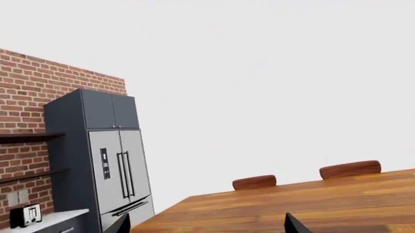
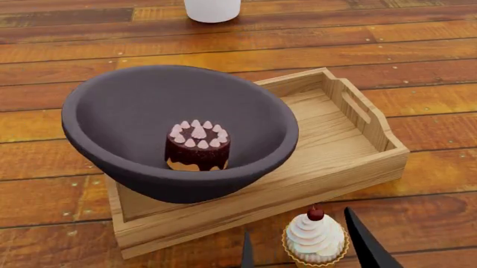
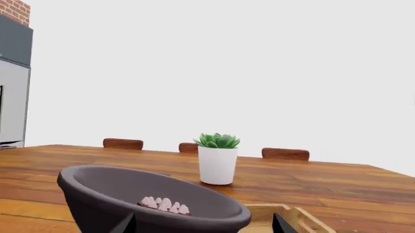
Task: Pick up the bowl with cake and place it on the tray. Pick up the cupcake and place it on the tray.
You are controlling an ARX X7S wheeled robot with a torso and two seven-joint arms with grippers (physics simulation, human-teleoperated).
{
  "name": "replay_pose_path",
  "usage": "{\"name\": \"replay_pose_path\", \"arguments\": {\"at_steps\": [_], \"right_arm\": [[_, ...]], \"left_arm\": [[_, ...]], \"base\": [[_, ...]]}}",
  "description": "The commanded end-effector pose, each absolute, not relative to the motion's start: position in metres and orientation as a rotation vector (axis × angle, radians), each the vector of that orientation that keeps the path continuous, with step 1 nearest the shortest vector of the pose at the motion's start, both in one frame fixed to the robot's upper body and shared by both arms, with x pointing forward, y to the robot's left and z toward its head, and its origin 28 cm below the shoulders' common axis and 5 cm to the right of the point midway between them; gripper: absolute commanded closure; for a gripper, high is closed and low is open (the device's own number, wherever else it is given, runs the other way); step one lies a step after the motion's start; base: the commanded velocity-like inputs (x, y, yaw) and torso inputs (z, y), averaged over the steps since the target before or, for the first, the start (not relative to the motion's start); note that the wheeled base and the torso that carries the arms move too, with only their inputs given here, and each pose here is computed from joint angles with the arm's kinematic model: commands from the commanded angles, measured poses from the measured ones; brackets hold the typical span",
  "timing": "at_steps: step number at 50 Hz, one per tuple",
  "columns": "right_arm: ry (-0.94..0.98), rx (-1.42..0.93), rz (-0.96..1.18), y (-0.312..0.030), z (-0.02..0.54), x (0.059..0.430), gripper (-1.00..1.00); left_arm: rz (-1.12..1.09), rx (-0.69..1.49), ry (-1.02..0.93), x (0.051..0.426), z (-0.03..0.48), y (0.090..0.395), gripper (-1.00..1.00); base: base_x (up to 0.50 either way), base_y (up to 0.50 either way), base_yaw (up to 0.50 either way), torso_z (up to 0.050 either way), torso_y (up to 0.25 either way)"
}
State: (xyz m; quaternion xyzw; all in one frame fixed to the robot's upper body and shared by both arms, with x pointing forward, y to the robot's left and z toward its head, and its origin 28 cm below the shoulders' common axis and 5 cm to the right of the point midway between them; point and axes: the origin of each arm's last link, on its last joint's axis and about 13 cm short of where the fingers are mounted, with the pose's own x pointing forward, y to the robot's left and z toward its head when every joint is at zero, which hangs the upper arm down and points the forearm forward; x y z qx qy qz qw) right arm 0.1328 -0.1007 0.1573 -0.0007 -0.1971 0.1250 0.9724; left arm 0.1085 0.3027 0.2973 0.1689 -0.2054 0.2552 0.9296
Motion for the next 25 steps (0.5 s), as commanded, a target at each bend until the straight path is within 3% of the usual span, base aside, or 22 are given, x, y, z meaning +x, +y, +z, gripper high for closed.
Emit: {"name": "replay_pose_path", "arguments": {"at_steps": [1,25], "right_arm": [[-0.369,-0.042,0.234,-0.101,0.155,0.143,-1.00],[-0.232,-0.091,0.113,-0.114,0.119,0.175,-1.00]], "left_arm": [[0.556,0.356,-0.421,0.103,0.295,0.308,-1.00],[0.564,0.359,-0.403,0.104,0.286,0.309,-1.00]], "base": [[0.00,0.00,0.00,0.000,0.000],[0.00,0.00,0.00,0.000,0.000]]}}
